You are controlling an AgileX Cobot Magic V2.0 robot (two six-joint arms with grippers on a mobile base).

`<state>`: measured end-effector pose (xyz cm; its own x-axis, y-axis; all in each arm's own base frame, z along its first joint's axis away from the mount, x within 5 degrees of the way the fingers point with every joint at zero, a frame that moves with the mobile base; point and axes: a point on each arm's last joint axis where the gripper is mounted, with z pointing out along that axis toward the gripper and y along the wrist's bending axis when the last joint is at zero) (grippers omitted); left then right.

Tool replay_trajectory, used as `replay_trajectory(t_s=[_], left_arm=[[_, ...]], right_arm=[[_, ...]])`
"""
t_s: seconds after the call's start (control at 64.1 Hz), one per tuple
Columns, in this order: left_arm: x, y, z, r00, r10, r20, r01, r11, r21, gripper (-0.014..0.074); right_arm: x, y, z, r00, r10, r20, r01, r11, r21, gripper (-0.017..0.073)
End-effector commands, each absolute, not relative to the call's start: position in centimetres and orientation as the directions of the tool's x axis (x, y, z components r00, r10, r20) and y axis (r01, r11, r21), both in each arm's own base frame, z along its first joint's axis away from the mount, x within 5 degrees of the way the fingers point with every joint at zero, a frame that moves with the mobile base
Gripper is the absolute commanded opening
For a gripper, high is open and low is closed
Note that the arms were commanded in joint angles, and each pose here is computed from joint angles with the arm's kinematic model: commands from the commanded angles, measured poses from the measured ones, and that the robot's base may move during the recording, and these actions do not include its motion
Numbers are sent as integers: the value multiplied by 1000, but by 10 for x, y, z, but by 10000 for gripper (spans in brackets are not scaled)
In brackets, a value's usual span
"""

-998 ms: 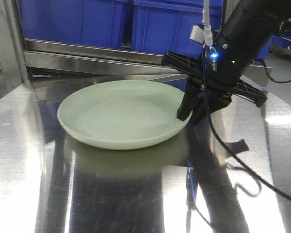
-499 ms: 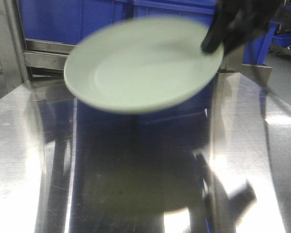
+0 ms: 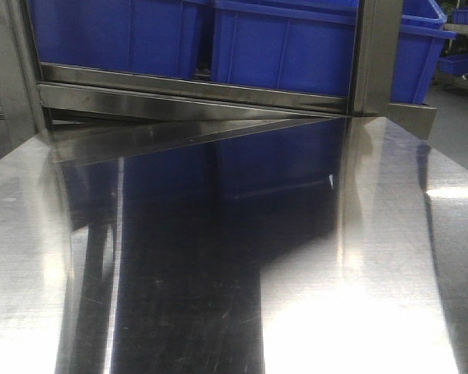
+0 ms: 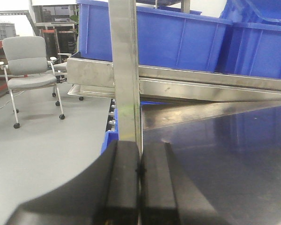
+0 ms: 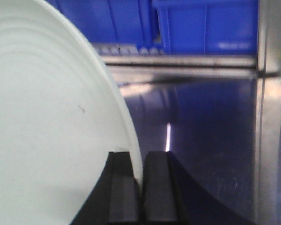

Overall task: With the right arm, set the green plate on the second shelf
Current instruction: 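Lift the pale green plate up off the table with the right gripper, then hold the plate raised upright beside the robot in the right gripper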

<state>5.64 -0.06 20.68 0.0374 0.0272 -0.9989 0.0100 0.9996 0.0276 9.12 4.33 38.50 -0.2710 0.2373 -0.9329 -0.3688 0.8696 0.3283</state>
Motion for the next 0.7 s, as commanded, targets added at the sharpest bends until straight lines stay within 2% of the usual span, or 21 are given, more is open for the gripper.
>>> replay_trajectory(t_s=[0.0,0.187,0.296,0.359,0.515,0.686], left_arm=[[56,-1,201,94,25,-995,12,1000,26,130],[56,-1,201,94,25,-995,12,1000,26,130],[56,-1,201,94,25,-995,12,1000,26,130],[56,-1,201,94,25,-995,12,1000,26,130],[56,-1,201,94,25,-995,12,1000,26,130],[56,-1,201,94,25,-995,12,1000,26,130]], right_arm=[[59,28,405,-42,314,-949,-417,857,302,58],[-8,-3,396,264,231,-936,-385,916,117,58],[-26,-13,377,356,165,-920,-331,943,41,58],[-19,-12,365,341,126,-932,-310,951,15,58],[12,0,331,204,60,-977,-284,959,0,58],[27,3,300,197,24,-980,-164,986,-9,58]])
